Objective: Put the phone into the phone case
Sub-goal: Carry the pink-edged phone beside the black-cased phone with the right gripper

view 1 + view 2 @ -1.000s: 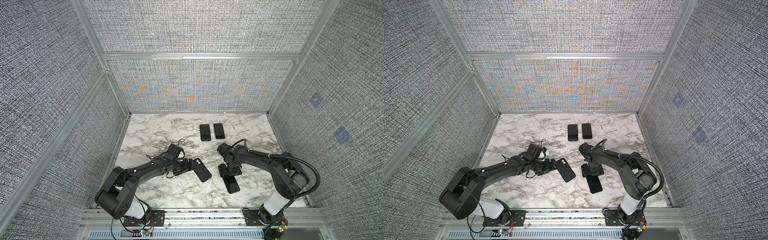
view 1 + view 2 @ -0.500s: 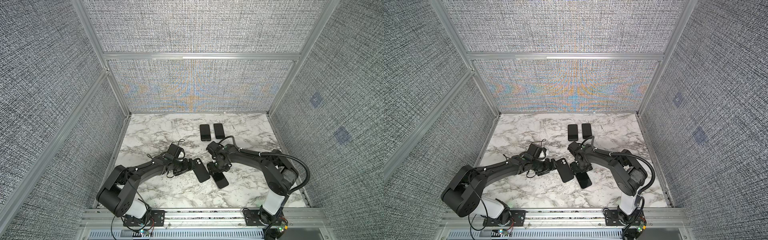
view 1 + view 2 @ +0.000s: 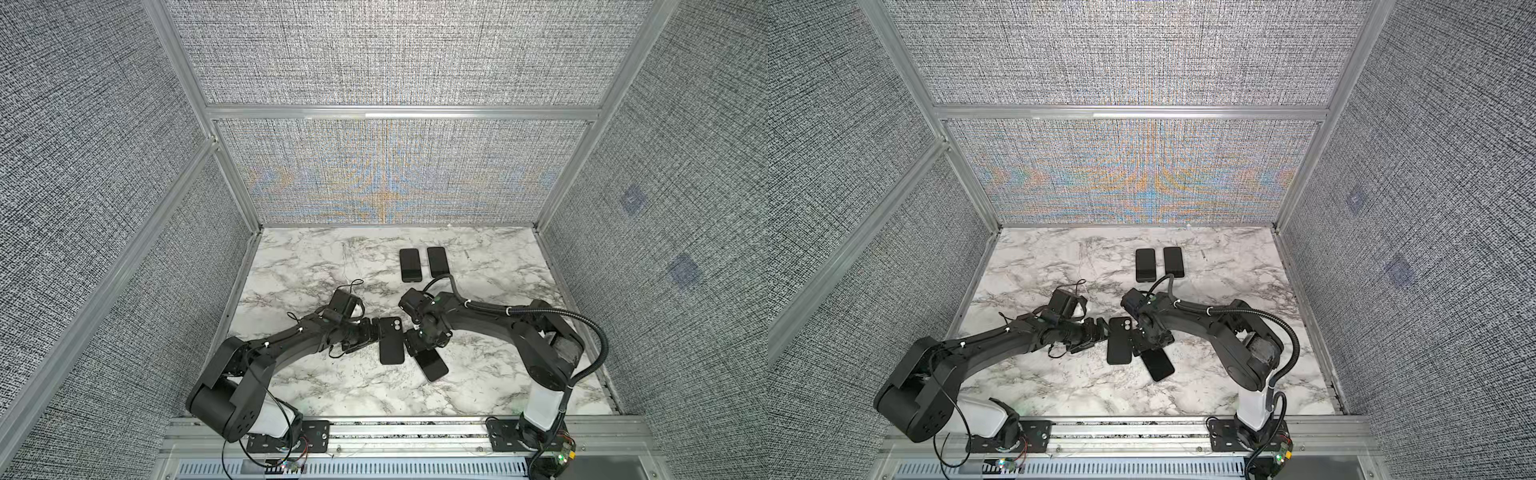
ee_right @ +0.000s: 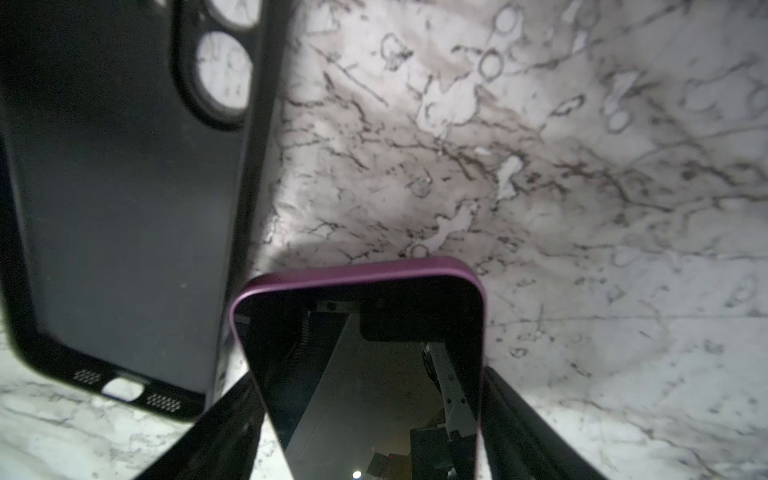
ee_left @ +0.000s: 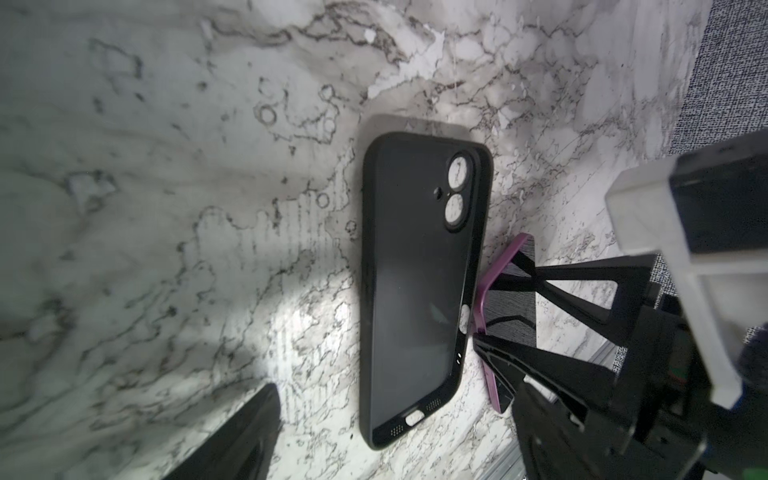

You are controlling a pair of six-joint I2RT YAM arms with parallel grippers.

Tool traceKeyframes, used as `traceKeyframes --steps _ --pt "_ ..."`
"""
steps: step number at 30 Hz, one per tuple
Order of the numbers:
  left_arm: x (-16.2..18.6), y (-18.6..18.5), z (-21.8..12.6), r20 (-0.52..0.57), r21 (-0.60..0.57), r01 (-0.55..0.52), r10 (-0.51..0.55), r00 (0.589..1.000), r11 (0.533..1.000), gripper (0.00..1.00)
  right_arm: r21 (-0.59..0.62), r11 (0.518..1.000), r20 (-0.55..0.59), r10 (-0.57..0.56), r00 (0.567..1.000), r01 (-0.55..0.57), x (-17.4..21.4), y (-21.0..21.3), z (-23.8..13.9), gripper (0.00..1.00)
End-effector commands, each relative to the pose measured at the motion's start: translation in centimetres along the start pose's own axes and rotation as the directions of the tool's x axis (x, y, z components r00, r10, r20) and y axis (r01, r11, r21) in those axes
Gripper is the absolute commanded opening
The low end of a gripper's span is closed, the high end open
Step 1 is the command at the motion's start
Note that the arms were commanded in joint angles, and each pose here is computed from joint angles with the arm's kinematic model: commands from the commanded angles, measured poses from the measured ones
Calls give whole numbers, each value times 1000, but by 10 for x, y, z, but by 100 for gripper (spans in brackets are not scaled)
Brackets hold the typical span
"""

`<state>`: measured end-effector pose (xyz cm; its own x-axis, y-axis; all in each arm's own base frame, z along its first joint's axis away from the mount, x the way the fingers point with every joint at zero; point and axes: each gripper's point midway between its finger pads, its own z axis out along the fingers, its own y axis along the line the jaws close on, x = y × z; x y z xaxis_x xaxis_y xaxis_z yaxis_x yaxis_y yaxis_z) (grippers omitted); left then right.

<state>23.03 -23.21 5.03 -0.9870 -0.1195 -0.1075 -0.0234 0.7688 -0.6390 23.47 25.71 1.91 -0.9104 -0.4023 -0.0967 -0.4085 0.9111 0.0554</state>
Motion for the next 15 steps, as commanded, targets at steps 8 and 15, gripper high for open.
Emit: traceKeyframes --steps 8,15 --pt "-2 -1 -2 5 0 -6 6 1000 1000 89 52 997 -32 -51 998 53 14 -14 -5 99" --pt "-2 -1 -1 0 0 -9 9 1000 1000 89 -9 999 -28 -44 999 43 33 -12 -14 99"
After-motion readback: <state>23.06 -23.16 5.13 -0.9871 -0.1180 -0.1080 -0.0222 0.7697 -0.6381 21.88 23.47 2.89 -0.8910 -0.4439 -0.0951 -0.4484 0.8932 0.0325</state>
